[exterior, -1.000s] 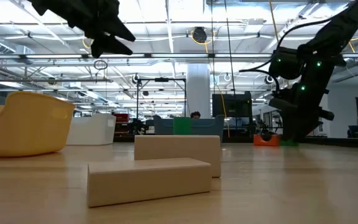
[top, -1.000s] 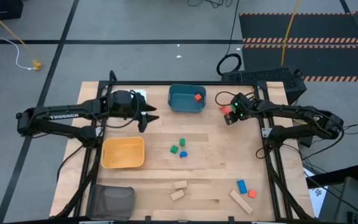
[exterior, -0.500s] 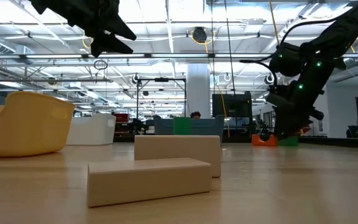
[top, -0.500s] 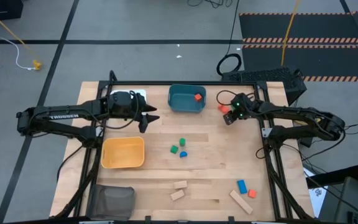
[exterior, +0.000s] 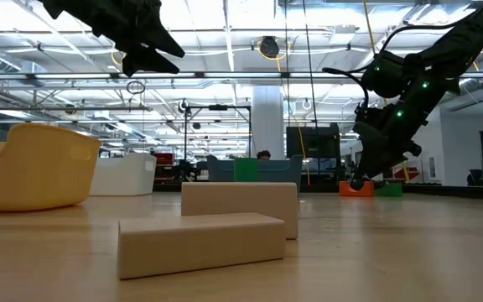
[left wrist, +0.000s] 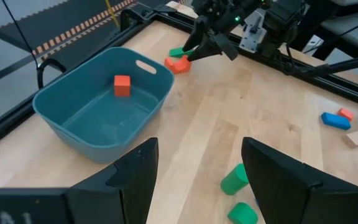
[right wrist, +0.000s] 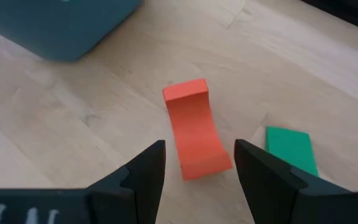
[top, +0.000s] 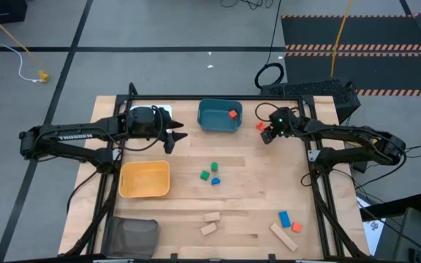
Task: Sort & place blocks by color
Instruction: Put the top orange wooden block into the blue bin
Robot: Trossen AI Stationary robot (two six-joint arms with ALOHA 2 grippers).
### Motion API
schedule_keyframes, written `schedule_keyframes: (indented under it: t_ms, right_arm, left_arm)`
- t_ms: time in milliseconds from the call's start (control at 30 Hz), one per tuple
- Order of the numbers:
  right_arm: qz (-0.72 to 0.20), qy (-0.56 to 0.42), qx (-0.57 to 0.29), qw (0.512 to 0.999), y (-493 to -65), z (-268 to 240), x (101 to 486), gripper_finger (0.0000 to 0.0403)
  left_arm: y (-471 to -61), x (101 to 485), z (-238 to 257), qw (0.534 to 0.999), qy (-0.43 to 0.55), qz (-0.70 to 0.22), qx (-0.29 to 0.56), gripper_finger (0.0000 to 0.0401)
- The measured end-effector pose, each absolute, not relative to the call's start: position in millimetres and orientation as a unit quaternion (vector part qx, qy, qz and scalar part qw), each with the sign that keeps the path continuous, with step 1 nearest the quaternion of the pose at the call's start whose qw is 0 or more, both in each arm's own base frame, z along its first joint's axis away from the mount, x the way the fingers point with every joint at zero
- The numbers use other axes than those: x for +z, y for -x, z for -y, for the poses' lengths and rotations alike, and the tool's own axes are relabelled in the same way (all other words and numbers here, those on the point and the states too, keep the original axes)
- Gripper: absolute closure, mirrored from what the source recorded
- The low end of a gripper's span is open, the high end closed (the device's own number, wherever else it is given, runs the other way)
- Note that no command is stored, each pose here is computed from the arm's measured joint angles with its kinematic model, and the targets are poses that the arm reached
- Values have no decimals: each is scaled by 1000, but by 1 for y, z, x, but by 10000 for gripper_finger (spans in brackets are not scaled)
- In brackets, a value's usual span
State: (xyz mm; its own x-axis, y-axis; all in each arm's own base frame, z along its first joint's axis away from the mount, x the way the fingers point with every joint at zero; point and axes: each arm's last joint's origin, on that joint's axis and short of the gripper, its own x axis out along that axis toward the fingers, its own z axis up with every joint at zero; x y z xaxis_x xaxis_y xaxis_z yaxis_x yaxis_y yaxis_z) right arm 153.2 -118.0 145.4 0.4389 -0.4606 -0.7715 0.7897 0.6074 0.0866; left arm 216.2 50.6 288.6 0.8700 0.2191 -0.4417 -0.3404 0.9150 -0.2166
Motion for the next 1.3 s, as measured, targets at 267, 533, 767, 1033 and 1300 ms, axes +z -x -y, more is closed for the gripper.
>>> schedule_keyframes:
  t_ms: [267, 533, 767, 1033, 1300]
  right_arm:
    - [-340, -234, -387, 825, -151, 116, 138, 220]
    - [-317, -243, -389, 830, -140, 108, 117, 220]
    - [-288, -237, -390, 842, -133, 102, 106, 220]
    - [-244, -227, -389, 859, -132, 102, 107, 220]
    - [-251, -220, -373, 866, -133, 101, 106, 220]
  left_arm:
    - [-217, 289, -47, 956, 153, -209, 142, 169]
    - [-219, 289, -36, 957, 158, -211, 122, 169]
    - [-220, 289, -32, 957, 156, -211, 123, 169]
    - [-220, 289, -32, 957, 156, -210, 127, 169]
    - [-220, 289, -32, 957, 156, -210, 127, 169]
